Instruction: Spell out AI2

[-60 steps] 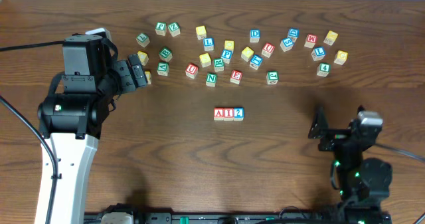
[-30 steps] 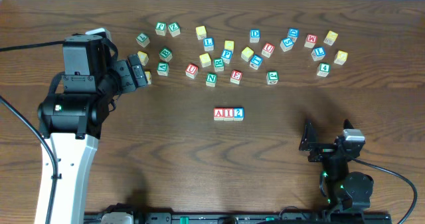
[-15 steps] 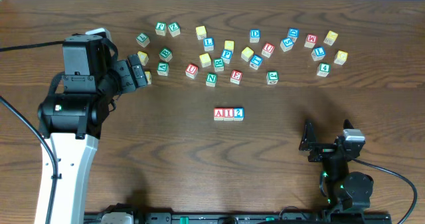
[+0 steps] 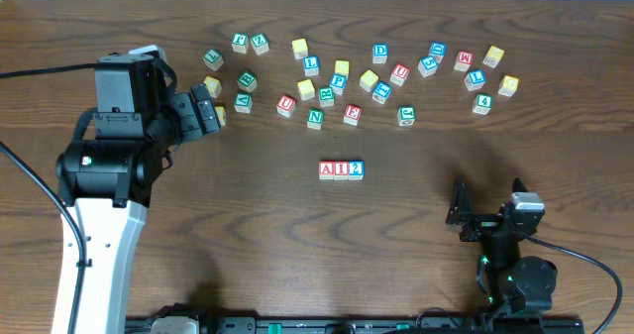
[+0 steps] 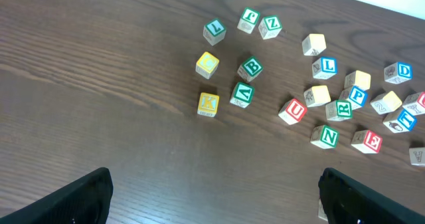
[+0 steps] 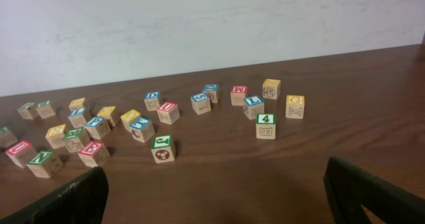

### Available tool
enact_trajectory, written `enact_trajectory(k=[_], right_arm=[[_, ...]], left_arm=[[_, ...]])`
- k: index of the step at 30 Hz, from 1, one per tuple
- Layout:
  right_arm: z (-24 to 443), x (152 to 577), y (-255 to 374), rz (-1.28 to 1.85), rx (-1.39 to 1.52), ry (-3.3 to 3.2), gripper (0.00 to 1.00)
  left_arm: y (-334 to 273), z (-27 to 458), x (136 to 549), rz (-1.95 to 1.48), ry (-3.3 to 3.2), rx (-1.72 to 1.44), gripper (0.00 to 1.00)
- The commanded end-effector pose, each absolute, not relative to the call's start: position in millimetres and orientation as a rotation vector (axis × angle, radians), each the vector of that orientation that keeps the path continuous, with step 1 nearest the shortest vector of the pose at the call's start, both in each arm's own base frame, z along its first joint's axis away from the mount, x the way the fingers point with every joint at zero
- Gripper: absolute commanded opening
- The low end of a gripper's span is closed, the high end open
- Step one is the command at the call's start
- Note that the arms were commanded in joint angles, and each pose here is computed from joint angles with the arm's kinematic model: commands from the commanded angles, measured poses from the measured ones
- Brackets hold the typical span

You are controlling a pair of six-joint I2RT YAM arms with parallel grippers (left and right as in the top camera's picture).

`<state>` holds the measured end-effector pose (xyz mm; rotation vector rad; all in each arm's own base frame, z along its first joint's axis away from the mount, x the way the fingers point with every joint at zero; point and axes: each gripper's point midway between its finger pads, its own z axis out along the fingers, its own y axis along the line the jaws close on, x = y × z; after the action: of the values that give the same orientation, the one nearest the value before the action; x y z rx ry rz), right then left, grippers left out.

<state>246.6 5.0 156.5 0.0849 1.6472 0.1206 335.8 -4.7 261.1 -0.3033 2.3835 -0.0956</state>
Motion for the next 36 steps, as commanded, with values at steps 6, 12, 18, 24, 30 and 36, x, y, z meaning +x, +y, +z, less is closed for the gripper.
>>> enact_trajectory(k=[6,12,18,24,30,36], right_arm=[[157.1,246.2,3.7,0.122,0.092,1.642,0.99],[157.1,246.2,3.7,0.122,0.092,1.642,0.99],[157.1,246.2,3.7,0.122,0.092,1.642,0.99],[157.1,246.2,3.7,0.122,0.092,1.642,0.99],[157.1,246.2,3.7,0.122,0.092,1.642,0.99],[157.1,246.2,3.7,0.122,0.092,1.642,0.99]], left_arm=[[3.1,282.7,316.6,-0.061,2.287,-0.283,0.98],[18.5,276.7,298.1,-0.056,2.129,-0.321,0.98],[17.4,263.9,284.6,-0.067,1.968,-0.24,0.98],[13.2,252.5,270.5,-0.083,1.797,-0.162,0.98],[17.8,229.0,254.2,-0.063,1.714,-0.169,0.98],[17.6,207.4,248.3,-0.04,1.637,-0.138,0.98]])
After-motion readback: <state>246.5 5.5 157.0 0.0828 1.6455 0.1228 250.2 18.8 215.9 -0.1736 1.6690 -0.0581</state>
